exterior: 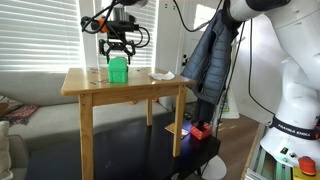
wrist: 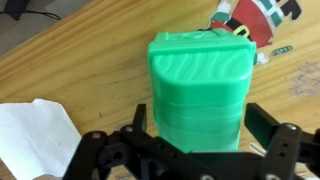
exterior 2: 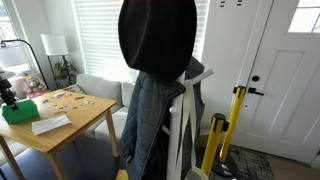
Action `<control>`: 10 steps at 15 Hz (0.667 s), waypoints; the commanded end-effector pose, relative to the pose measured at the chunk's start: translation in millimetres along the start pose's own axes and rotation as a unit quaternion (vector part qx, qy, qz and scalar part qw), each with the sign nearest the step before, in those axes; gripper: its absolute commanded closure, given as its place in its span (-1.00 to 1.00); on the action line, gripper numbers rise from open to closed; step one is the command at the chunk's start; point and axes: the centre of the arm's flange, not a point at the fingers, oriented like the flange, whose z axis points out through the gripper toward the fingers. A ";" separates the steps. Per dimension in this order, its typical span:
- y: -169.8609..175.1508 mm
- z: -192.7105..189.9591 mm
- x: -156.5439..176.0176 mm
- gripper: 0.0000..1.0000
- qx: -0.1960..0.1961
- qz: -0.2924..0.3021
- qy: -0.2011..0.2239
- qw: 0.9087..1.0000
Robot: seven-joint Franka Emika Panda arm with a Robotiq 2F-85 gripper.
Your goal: Move the green storage box to the left
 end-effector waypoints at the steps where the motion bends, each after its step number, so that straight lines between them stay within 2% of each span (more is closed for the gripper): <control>1: 13.2 -30.8 0.2 -1.00 0.000 -0.005 -0.007 1.000; 3: 20.0 -46.1 3.2 -1.00 0.003 -0.024 -0.006 1.000; 5: 34.2 -60.0 9.4 -1.00 0.008 -0.072 -0.006 0.997; 6: 43.9 -66.9 12.2 -1.00 0.014 -0.109 -0.019 0.994; 10: 82.2 -92.8 32.2 -1.00 0.025 -0.216 -0.020 0.976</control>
